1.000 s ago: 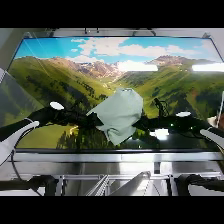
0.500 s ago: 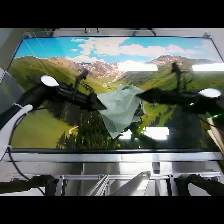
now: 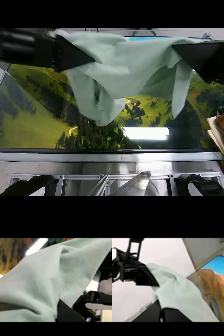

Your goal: Fold the shirts.

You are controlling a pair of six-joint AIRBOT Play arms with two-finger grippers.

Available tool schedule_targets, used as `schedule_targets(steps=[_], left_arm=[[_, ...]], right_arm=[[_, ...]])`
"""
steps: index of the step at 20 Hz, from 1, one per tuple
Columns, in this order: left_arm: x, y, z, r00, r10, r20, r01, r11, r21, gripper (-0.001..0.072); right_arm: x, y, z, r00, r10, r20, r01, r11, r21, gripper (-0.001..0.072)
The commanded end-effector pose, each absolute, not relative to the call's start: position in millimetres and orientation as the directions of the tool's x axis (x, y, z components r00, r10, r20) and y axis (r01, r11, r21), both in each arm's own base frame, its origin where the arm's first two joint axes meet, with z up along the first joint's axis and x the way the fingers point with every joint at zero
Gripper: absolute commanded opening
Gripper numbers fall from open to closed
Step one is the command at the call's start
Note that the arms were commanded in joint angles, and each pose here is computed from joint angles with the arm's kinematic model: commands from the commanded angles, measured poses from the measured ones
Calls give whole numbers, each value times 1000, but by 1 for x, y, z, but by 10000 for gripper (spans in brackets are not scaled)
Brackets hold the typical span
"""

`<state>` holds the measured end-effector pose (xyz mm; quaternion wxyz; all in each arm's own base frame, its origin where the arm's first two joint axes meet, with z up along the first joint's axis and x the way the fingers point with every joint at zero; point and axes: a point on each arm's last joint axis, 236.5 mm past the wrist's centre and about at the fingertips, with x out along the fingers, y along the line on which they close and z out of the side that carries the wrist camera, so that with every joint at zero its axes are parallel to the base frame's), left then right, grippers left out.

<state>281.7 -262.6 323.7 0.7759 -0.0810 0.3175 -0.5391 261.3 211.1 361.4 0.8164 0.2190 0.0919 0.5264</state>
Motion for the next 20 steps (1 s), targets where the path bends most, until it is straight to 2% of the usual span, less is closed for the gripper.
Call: schedule_targets(steps=[1,3,7,8,10,11,13,14,15,16,20], left_arm=[[274,-246,343,306,-846,-437,797,478,-369,17],[284,-244,311,284,-822,-494,761,507,-405,17],[308,-249,206,129,-782,-610,623,543,-563,24],[312,-249,175,77,-769,-635,583,551,-597,174],[314,-246,120,-27,-744,-667,490,572,-658,580],[315,-241,99,-71,-734,-676,441,585,-681,720],[315,-219,66,-162,-715,-680,334,609,-720,720],[311,-206,50,-211,-700,-682,268,630,-729,719],[304,-197,37,-254,-693,-674,214,639,-739,720],[295,-188,24,-286,-687,-668,166,651,-740,719],[250,-155,-27,-355,-614,-705,68,735,-674,719]], right_arm=[[268,204,345,493,870,-13,-763,440,474,22],[287,199,304,506,849,-154,-688,504,522,22],[307,200,216,402,854,-331,-575,516,635,22],[314,198,189,383,846,-370,-528,529,664,22],[324,191,132,350,816,-460,-450,577,681,22],[331,183,104,346,783,-517,-408,621,669,22],[340,158,49,323,684,-654,-351,728,589,25],[339,148,27,290,640,-711,-320,765,559,165],[336,138,8,256,599,-759,-290,797,530,455],[331,129,-7,221,560,-799,-261,823,505,603],[306,90,-50,87,395,-915,-176,910,376,609]])
